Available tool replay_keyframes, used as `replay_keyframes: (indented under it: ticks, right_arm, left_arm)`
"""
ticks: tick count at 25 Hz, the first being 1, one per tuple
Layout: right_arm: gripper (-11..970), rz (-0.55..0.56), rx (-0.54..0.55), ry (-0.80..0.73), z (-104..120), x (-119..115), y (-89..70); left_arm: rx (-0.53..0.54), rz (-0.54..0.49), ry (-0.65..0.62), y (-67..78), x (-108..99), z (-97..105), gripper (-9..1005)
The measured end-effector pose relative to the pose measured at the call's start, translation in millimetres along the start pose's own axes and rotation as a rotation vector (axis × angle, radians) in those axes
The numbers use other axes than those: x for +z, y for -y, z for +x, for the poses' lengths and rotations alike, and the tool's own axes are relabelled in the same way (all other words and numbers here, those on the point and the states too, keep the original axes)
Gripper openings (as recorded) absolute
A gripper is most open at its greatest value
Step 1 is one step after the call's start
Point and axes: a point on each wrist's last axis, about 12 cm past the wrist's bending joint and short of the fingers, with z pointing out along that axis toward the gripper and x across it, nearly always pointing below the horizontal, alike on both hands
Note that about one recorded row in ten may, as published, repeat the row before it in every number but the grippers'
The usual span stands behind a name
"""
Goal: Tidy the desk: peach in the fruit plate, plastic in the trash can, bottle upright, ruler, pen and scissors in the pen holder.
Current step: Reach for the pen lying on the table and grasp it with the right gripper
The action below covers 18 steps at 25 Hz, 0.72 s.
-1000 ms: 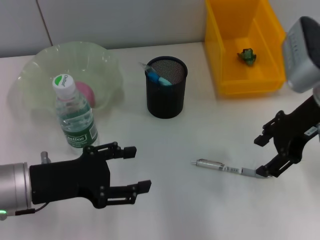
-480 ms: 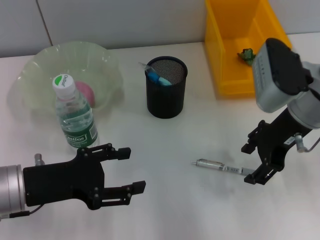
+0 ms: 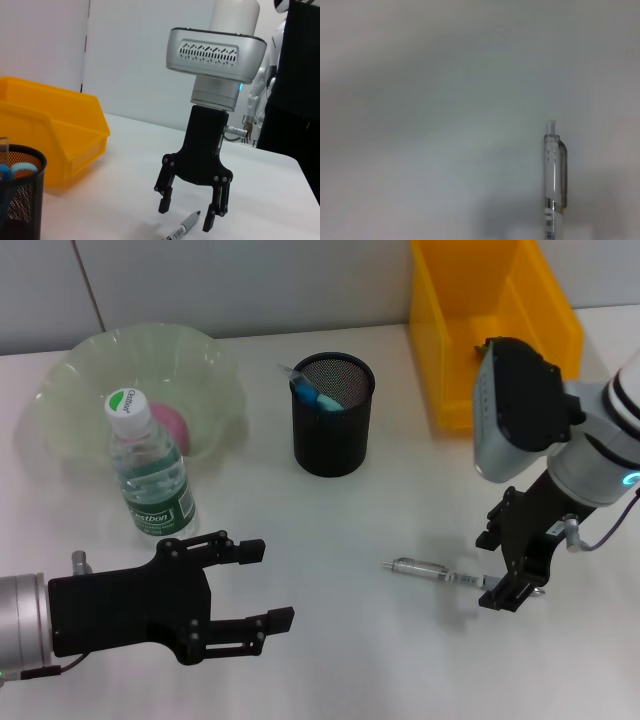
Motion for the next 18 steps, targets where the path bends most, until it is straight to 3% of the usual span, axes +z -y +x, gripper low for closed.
replay_keyframes:
  ticks: [18]
  right_arm:
    - [762, 0.017, 0.008, -0.042, -15, 13, -2.0]
  left_arm:
    - [0.009, 0.007, 0.0, 0.7, 1, -1, 810]
